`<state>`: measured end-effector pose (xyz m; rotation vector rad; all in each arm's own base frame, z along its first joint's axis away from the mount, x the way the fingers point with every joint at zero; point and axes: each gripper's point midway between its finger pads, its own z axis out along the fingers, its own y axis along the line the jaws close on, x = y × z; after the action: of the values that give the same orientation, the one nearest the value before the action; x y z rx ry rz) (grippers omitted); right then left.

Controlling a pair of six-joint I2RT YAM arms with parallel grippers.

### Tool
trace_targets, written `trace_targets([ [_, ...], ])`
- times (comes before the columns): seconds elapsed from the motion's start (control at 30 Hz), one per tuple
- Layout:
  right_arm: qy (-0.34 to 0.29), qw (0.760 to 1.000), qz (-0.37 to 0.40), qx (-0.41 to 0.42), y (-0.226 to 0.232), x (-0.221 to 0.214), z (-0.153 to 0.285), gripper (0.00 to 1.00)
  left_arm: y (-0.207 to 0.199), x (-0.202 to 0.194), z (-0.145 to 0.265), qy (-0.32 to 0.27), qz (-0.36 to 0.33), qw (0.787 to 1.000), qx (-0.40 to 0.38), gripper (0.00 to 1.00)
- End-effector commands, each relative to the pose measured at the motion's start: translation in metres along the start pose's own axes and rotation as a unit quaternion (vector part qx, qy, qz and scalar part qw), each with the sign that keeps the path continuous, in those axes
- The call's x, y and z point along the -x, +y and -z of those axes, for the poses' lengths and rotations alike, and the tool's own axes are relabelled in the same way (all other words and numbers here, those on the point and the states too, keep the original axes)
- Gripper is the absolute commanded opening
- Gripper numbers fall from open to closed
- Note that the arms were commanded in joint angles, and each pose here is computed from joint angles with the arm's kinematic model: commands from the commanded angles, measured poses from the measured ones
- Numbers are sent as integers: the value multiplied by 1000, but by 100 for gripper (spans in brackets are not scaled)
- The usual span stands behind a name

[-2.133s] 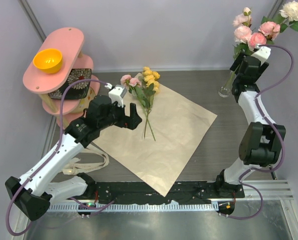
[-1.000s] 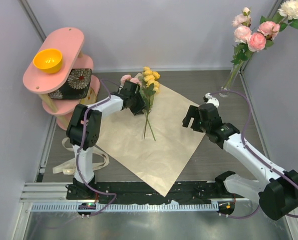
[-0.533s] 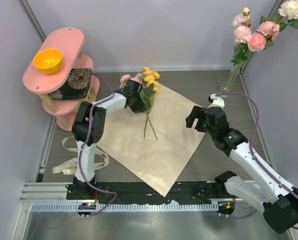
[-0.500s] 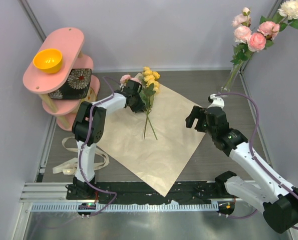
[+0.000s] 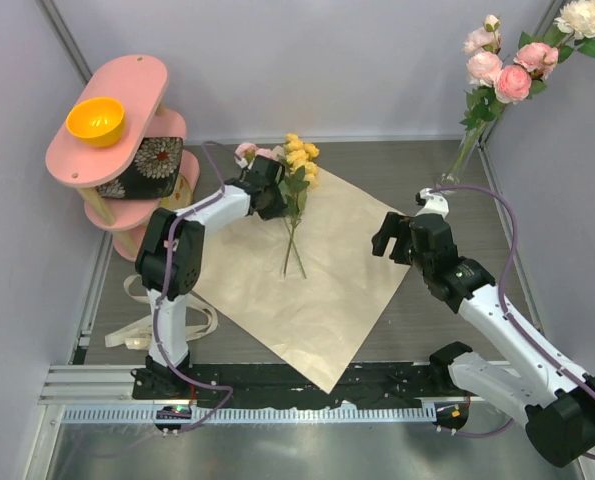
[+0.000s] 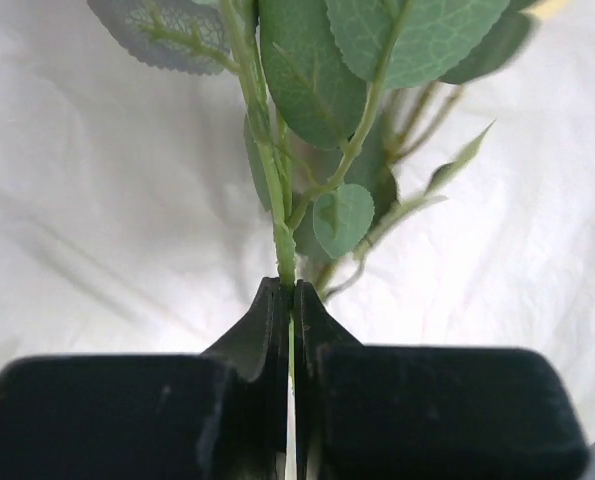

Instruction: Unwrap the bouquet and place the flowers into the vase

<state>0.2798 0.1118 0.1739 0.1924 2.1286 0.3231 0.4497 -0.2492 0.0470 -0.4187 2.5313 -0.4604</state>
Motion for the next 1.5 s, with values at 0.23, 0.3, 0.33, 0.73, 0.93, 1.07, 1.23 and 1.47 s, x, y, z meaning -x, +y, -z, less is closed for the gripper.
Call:
trace_targets([
  [0.23,-19,998,44,34,23,36,8,87,-82,69,194,-192,-113,960,-170,0],
  [0.3,-2,993,86,86,43,39,13,87,-92,50,219,-183,-176,939,-234,0],
  [0.33,21,984,99,150,64,33,21,87,-96,46,227,-184,-199,928,-254,0],
  [0.73,70,857,81,504,189,52,96,81,-99,-40,307,-137,-369,828,-400,0],
  [0.93,78,840,73,532,211,58,98,67,-110,-71,313,-108,-393,809,-423,0],
  [1.07,68,853,66,513,210,63,90,58,-115,-85,315,-102,-404,802,-429,0],
  [1.23,44,867,56,494,205,67,87,48,-117,-93,315,-96,-411,798,-431,0],
  [1.47,13,870,46,491,203,75,91,29,-122,-104,314,-79,-417,791,-440,0],
])
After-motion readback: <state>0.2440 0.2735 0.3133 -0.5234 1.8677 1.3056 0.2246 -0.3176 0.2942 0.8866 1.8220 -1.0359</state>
